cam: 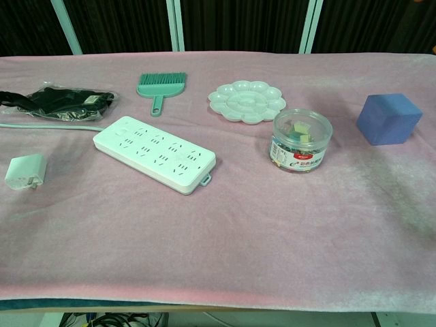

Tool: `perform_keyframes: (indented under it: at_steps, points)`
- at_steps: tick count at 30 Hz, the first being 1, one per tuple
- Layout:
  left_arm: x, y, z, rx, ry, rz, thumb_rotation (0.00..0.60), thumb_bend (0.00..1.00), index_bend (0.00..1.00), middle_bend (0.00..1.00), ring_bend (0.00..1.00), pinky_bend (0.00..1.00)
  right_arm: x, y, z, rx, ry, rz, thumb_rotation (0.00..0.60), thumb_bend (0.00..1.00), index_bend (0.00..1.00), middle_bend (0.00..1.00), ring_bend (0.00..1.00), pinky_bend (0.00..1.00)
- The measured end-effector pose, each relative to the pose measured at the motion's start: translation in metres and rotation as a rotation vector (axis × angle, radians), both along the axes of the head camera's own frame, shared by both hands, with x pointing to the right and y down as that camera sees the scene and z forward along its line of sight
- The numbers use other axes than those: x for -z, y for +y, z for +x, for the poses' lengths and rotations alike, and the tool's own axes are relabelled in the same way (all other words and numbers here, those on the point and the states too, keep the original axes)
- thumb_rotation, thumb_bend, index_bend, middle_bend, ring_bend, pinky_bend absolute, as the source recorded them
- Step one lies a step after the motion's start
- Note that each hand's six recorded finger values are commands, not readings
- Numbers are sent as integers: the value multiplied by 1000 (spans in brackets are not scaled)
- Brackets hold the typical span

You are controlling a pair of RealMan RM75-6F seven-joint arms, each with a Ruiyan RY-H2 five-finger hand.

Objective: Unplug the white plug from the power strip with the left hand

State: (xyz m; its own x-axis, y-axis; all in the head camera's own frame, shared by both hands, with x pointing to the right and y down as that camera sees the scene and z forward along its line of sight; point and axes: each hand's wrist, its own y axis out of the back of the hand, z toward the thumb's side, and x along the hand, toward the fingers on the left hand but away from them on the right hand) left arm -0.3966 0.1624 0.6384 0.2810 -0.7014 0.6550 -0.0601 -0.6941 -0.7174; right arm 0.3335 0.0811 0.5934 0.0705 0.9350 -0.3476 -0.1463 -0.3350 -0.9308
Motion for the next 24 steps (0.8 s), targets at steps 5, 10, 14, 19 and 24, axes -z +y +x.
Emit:
perform_keyframes:
  at_steps: [5, 10, 14, 19, 24]
  points:
    - [33, 15, -5, -16, -68, 151, 600, 52, 110, 81, 0, 0, 12, 38, 34, -46, -66, -33, 600, 314, 182, 84, 87, 67]
    - [68, 52, -25, 64, -188, 271, 600, 52, 111, 76, 0, 0, 26, 90, 57, -52, -111, -52, 600, 315, 182, 84, 87, 67]
    - [93, 83, -42, 193, -233, 296, 600, 53, 110, 77, 0, 0, 37, 128, 65, -40, -127, -51, 600, 314, 180, 85, 87, 67]
    - [114, 101, -48, 280, -209, 282, 600, 55, 111, 77, 0, 0, 46, 168, 69, -37, -132, -64, 600, 324, 180, 84, 87, 67]
    - [125, 107, -56, 310, -221, 283, 600, 65, 111, 73, 0, 0, 48, 179, 72, -47, -138, -63, 600, 324, 180, 84, 87, 67]
